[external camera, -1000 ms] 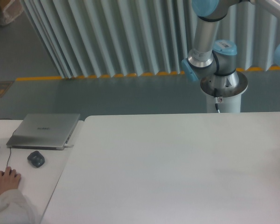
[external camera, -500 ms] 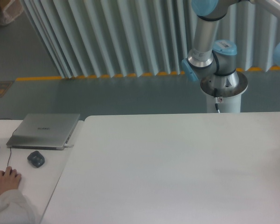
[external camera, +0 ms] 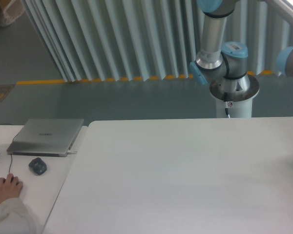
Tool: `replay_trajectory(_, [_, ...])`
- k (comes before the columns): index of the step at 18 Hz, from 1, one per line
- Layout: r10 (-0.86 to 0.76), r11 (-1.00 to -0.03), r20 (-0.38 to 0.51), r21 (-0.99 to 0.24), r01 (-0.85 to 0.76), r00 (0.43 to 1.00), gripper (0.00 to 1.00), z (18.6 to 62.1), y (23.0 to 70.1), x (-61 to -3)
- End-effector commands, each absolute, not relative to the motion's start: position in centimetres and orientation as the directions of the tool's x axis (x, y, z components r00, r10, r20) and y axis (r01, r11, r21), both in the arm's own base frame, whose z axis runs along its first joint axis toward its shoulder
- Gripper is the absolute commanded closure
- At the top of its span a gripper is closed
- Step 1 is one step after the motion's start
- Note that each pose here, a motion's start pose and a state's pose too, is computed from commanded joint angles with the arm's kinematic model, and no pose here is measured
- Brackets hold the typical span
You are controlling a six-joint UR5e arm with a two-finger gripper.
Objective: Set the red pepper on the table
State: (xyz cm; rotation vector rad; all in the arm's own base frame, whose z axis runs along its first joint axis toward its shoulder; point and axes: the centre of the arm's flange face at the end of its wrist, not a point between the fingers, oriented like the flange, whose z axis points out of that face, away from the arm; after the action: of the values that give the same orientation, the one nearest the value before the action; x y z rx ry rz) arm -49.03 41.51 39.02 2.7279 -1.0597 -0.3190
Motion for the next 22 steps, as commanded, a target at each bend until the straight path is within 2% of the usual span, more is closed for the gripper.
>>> replay_trajectory(2, [-0.709,-0.696,-0.109,0.266,-0.667,0.697,0.00,39.1,40.7,-50.0])
replay_trajectory(4, [-0.799,-0.581,-0.031,0.300,-0.757,0.601,0.00,39.6,38.6,-52.6])
replay_trajectory(7, [-0.841,-0.488,0.057,0.353,-0.799,0.539,0.00,39.5,35.3,-55.7])
replay_trajectory(8, [-0.845,-0.441,0.123,0.391,-0.808,0.521,0.00,38.4,34.6,-56.4])
replay_trajectory(10, [-0.829,-0.415,0.183,0.433,-0.800,0.528,0.00,37.3,34.0,-57.3])
replay_trajectory(14, [-0.802,-0.416,0.228,0.450,-0.790,0.552,0.00,34.9,33.0,-58.9])
replay_trajectory(22, [-0.767,-0.473,0.193,0.473,-0.743,0.612,0.00,31.9,30.4,-64.7])
